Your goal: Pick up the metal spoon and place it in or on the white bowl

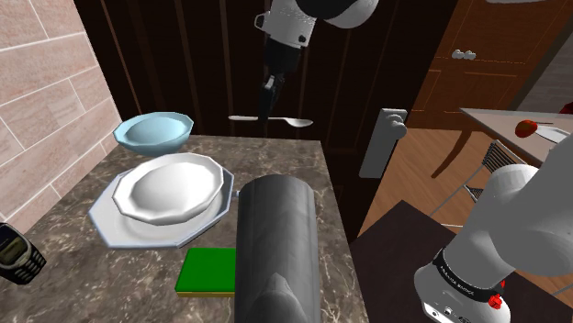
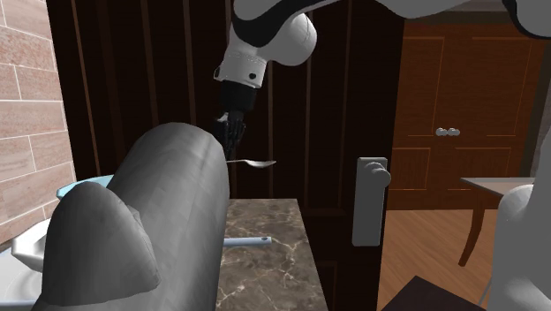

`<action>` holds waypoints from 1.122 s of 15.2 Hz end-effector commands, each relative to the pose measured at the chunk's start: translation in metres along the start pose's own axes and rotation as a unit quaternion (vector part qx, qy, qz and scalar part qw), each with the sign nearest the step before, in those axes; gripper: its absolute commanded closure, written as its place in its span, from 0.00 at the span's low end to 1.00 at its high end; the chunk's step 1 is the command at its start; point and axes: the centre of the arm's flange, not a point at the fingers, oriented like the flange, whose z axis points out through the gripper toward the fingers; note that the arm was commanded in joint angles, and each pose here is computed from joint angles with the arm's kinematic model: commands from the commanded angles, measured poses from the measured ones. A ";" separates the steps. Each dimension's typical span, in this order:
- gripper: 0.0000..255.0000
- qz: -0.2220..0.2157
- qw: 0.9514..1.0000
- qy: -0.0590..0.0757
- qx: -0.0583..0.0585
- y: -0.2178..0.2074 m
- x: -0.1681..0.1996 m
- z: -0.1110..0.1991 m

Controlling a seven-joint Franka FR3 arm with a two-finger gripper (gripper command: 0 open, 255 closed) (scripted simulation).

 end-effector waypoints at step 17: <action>1.00 0.000 1.000 0.000 0.000 -0.109 0.086 -0.014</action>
